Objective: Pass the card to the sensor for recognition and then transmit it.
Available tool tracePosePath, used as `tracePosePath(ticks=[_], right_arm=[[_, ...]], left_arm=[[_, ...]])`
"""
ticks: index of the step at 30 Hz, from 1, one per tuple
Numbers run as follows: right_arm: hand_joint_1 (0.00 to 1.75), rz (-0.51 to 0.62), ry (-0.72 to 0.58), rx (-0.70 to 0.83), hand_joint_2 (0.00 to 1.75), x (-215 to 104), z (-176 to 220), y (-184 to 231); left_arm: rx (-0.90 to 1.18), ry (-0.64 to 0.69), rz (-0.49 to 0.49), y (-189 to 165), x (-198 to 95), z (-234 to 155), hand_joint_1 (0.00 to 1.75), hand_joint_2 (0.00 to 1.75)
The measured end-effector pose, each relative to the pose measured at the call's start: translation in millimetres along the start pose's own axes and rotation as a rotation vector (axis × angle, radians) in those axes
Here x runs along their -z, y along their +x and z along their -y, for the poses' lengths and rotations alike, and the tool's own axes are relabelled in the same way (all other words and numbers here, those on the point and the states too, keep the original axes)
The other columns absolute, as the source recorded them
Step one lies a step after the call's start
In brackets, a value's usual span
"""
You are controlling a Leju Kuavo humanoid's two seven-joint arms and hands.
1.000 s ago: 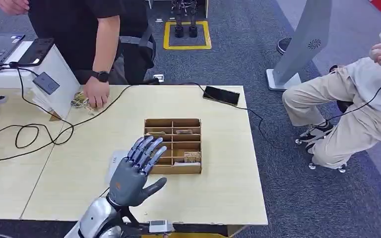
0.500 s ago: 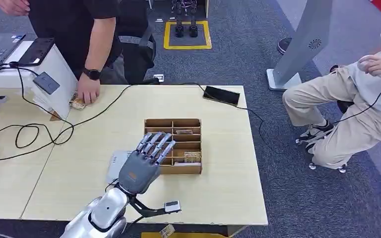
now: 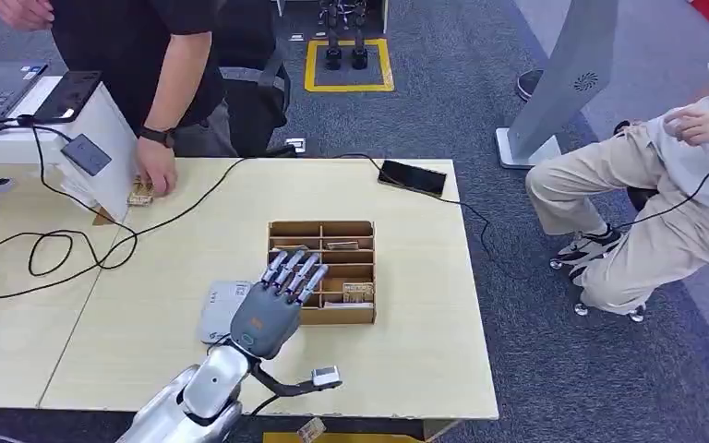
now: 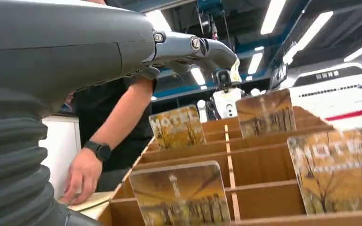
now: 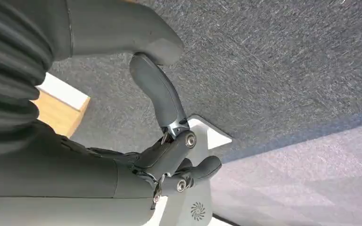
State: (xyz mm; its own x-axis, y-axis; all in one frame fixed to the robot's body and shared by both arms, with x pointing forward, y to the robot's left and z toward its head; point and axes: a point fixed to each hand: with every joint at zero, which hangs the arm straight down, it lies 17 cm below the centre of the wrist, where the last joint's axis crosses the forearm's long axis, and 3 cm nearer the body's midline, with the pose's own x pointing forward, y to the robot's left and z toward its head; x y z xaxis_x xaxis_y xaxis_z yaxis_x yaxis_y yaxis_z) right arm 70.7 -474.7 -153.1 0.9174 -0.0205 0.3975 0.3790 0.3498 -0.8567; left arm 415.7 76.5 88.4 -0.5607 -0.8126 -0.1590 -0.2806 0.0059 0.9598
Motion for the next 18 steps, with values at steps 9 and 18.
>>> tracePosePath(ticks=[9,18], right_arm=[[0.00,0.004,-0.001,0.003,1.75,0,0,1],[0.00,0.011,-0.002,0.006,1.75,0,0,2]], left_arm=[[-0.015,-0.046,-0.002,2,-2,14,1.75,1.75],[-0.038,-0.090,-0.015,2,-6,26,1.75,1.75]])
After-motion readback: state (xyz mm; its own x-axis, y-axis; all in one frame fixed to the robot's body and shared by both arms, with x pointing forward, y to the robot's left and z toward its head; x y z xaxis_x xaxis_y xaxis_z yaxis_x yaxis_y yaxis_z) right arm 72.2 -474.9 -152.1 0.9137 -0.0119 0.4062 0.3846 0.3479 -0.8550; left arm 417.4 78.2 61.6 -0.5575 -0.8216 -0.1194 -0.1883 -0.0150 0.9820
